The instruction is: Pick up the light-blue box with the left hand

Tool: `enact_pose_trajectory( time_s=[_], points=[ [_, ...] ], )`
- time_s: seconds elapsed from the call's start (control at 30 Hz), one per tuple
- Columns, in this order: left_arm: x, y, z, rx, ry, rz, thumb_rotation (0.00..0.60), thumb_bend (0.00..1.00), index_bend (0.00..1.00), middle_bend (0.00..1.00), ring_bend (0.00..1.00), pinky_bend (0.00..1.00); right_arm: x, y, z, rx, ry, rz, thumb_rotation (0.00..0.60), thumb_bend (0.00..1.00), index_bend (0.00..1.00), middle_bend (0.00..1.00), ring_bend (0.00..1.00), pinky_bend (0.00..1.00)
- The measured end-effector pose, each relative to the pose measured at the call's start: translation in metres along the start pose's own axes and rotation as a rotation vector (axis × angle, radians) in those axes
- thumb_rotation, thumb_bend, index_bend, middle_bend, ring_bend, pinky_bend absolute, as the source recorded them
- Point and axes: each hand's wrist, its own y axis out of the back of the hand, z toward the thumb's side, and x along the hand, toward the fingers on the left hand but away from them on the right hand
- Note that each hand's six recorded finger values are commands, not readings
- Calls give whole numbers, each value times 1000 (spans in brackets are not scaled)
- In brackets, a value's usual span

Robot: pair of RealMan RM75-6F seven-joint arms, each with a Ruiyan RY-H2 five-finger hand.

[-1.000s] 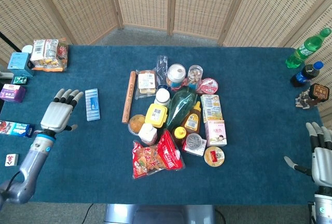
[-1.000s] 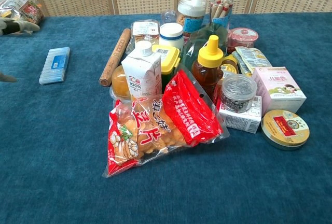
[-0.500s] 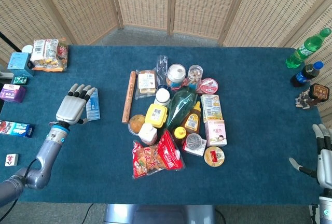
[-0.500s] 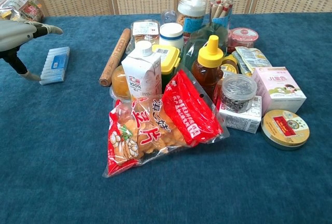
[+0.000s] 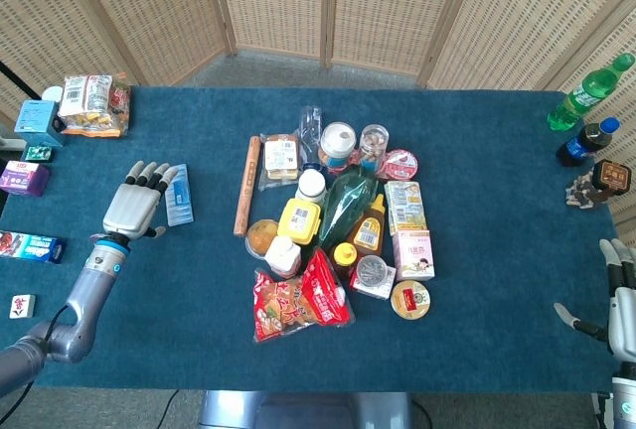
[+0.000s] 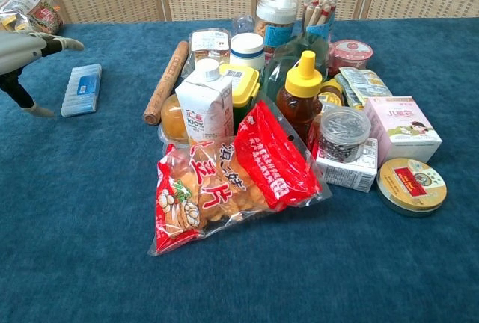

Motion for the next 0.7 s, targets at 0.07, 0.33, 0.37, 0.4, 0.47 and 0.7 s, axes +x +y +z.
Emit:
enact_pose_trajectory(
  time_s=[0.07,0.33,0.37,0.4,0.47,0.7],
  points=[
    [-2,1,-4,-5,6,1,600,178,5,0,0,0,-1,0,1,1,2,0,513,0,0,0,0,0],
    [-2,1,-12,4,20,-3,600,178,5,0,0,0,-2,-3,4,-4,2,6,519,0,0,0,0,0],
    [-1,1,-11,5,20,-3,600,179,5,0,0,0,-2,-3,4,-4,1,7,517,0,0,0,0,0],
    [1,1,-11,7,20,-3,600,180,5,0,0,0,-1,-3,3,-4,0,7,516,0,0,0,0,0],
    [2,0,-10,9,19,-4,600,179,5,0,0,0,-1,-3,2,-2,-6,5,516,0,0,0,0,0],
    [15,-1,-1,27,7,-6,600,179,7,0,0,0,2,-1,-4,-4,-26,2,512,0,0,0,0,0]
  ],
)
